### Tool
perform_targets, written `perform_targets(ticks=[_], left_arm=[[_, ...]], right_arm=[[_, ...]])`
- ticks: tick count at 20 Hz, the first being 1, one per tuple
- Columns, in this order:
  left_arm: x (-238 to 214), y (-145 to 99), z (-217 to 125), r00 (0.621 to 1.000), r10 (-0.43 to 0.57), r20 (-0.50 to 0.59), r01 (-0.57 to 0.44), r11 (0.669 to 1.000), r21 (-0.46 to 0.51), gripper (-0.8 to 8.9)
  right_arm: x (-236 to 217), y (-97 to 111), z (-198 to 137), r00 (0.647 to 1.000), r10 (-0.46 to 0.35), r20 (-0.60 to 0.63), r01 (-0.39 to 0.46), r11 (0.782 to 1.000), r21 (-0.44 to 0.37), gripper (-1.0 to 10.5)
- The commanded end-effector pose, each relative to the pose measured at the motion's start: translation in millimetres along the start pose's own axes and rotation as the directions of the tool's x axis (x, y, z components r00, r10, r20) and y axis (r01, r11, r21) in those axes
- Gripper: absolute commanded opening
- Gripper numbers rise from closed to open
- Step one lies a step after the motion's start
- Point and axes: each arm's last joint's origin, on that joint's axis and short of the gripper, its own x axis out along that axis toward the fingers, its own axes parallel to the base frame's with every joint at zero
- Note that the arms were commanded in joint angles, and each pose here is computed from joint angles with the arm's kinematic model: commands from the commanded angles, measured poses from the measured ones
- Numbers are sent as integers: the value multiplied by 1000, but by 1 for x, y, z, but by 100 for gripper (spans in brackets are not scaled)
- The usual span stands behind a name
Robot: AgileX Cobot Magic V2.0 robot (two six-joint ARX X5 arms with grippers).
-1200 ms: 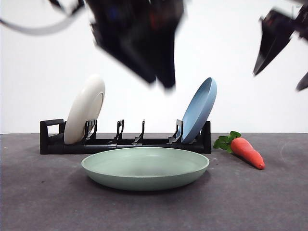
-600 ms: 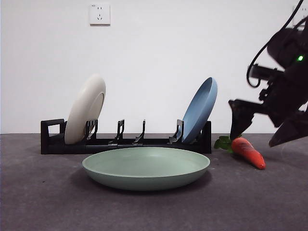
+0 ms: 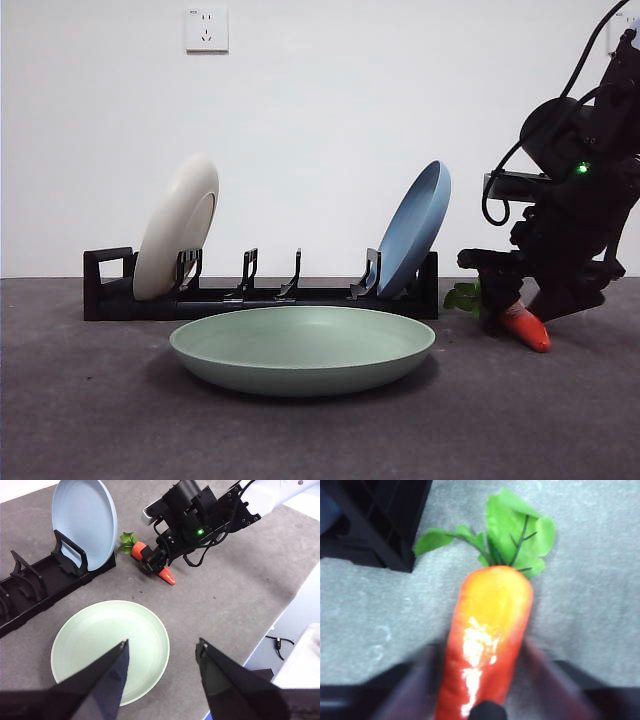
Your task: Take the green plate from the plate rack,put the plate on the table,take the carrot from the table,put the carrot in the plate
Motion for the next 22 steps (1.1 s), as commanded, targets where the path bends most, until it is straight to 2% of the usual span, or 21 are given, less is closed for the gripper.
perform_targets(ticks=[1, 6, 9, 11, 13, 16, 22], left_arm=[[0, 0, -1, 1000, 2, -1, -2, 1000, -12, 229], [0, 0, -3, 1000, 7, -22, -7, 1000, -6, 229], [0, 0, -4, 999, 10, -37, -10, 1000, -2, 229], [0, 0, -5, 999, 11, -44, -11, 1000, -1, 229], [0, 1, -5, 999, 11, -46, -11, 1000, -1, 229], [0, 1, -5, 999, 11, -47, -11, 1000, 0, 229], [0, 1, -6, 999, 10, -52, -10, 1000, 0, 229]], right_arm=[[5, 1, -6, 999, 13, -30, -12, 1000, 18, -16], [-29, 3, 8, 1000, 10, -23, -9, 1000, 26, -17], [-83, 7, 26, 999, 13, 36, -14, 999, 29, -17], [-127, 17, 34, 995, 40, 92, -41, 999, 7, -17], [-163, 35, 36, 985, 89, 149, -85, 996, -32, -17], [-178, 71, 33, 966, 200, 166, -185, 978, -99, -17], [-133, 141, 13, 939, 341, 35, -325, 919, -222, -17]])
